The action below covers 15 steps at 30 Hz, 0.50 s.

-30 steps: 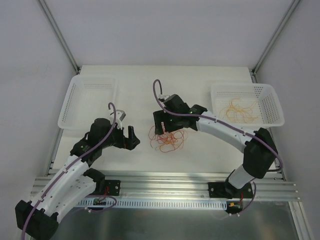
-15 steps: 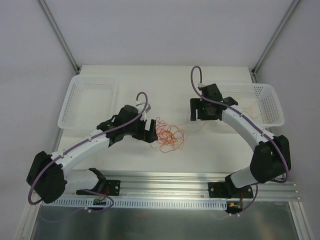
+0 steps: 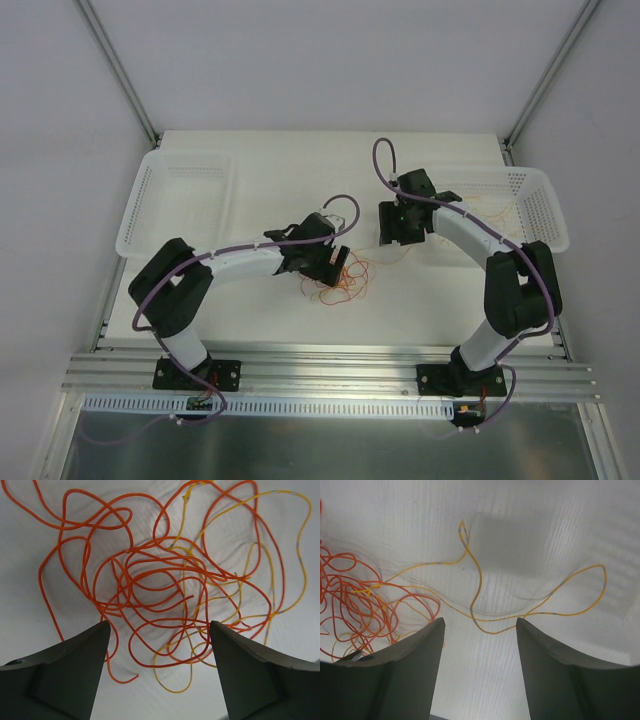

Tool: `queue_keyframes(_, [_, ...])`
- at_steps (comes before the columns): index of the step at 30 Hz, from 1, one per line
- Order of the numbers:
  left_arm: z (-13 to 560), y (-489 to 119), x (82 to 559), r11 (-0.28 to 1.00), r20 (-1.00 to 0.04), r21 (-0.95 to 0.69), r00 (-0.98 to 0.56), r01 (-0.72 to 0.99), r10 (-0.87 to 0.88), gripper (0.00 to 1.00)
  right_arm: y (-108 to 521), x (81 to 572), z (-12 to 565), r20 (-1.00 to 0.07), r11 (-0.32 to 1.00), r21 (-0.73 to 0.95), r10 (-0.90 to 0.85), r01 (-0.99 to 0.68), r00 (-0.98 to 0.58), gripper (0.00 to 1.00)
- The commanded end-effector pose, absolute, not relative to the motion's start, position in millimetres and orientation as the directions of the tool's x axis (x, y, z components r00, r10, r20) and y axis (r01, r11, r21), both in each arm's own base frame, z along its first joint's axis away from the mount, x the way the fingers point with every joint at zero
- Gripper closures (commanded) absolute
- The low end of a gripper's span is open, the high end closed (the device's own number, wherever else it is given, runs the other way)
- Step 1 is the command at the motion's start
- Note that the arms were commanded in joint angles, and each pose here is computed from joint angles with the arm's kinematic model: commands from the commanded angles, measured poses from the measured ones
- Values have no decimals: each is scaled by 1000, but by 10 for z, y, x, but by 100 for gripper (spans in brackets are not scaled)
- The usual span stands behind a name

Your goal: Untangle the cables

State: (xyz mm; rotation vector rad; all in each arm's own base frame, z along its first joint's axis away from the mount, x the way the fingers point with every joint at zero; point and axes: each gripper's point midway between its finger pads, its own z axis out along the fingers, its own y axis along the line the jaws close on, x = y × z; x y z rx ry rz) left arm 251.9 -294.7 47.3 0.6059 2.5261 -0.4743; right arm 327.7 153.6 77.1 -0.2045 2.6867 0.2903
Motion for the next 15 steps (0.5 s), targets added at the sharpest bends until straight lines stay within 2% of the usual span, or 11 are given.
queue_keyframes(1, [405,-2982,2659,866,-552,-161,-771,473,318,19,1601,3344,760,-445,956,197,-111,-218,-888,39])
queue_keyframes(3, [274,-2952,2645,881,-525,-154,-792,447,310,26,1596,3307,699,-429,957,196,-114,-216,-896,46])
queue_keyframes(4, [213,-2920,2633,889,-515,-146,-800,434,307,34,1593,3299,700,-428,956,199,-113,-215,-897,50])
queue_keyframes(5, [175,-2893,2632,897,-509,-139,-807,419,298,38,1590,3282,692,-425,956,201,-111,-213,-899,60])
queue_keyframes(7, [66,-2819,2592,907,-487,-119,-820,403,300,47,1570,3254,722,-428,957,197,-111,-213,-897,69])
queue_keyframes(8, [37,-2793,2583,912,-482,-112,-824,394,297,57,1568,3252,749,-433,958,194,-110,-212,-895,74])
queue_keyframes(10, [-32,-2722,2537,920,-465,-103,-836,377,291,69,1518,3245,901,-457,961,177,-112,-213,-883,86])
queue_keyframes(11, [-58,-2689,2517,923,-459,-97,-840,372,290,81,1500,3238,971,-465,962,170,-113,-214,-878,89])
queue_keyframes(12, [-85,-2636,2492,927,-455,-85,-842,365,290,86,1458,3192,1024,-459,965,157,-117,-210,-881,97])
queue_keyframes(14, [-110,-2569,2470,934,-451,-72,-847,350,282,100,1431,3222,1332,-520,963,144,-121,-226,-845,99])
queue_keyframes(15, [-136,-2491,2441,938,-444,-60,-851,340,280,100,1398,3175,1418,-519,965,133,-128,-228,-845,99])
